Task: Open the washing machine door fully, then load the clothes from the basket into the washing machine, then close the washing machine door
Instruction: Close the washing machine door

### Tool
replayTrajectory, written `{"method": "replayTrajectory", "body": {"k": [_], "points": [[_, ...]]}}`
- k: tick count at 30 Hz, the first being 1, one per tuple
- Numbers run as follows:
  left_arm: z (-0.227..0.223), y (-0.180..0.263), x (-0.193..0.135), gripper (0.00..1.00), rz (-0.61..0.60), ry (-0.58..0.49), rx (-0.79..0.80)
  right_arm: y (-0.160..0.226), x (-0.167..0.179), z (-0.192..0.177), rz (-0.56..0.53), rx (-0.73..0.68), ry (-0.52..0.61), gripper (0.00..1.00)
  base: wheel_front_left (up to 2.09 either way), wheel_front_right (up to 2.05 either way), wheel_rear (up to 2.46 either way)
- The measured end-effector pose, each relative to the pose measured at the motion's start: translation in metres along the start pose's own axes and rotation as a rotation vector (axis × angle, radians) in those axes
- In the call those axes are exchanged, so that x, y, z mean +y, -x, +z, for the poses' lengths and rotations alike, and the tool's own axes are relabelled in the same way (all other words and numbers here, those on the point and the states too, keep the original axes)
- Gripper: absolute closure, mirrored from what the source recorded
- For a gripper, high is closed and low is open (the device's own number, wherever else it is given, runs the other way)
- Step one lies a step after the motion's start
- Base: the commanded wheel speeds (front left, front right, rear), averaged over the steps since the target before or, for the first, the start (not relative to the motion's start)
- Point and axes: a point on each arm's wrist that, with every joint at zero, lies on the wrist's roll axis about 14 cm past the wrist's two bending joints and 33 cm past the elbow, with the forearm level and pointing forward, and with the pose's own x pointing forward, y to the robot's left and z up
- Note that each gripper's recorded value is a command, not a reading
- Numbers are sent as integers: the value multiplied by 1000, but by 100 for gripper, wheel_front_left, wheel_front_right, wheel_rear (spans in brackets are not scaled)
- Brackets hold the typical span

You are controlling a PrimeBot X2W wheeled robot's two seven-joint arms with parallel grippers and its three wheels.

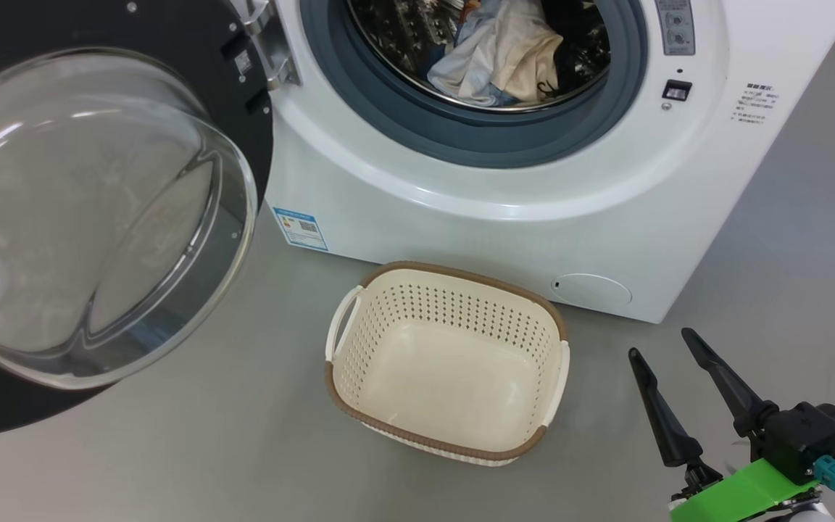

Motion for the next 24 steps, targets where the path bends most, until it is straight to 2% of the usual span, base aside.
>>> {"method": "replayTrajectory", "body": {"k": [14, 24], "points": [[-29, -10, 7, 100, 26, -46, 87, 0, -8, -3, -17, 5, 2, 0, 0, 0, 0], [-36, -10, 8, 100, 52, -134, 152, -2, -9, -2, -14, 3, 8, 0, 0, 0, 0]]}}
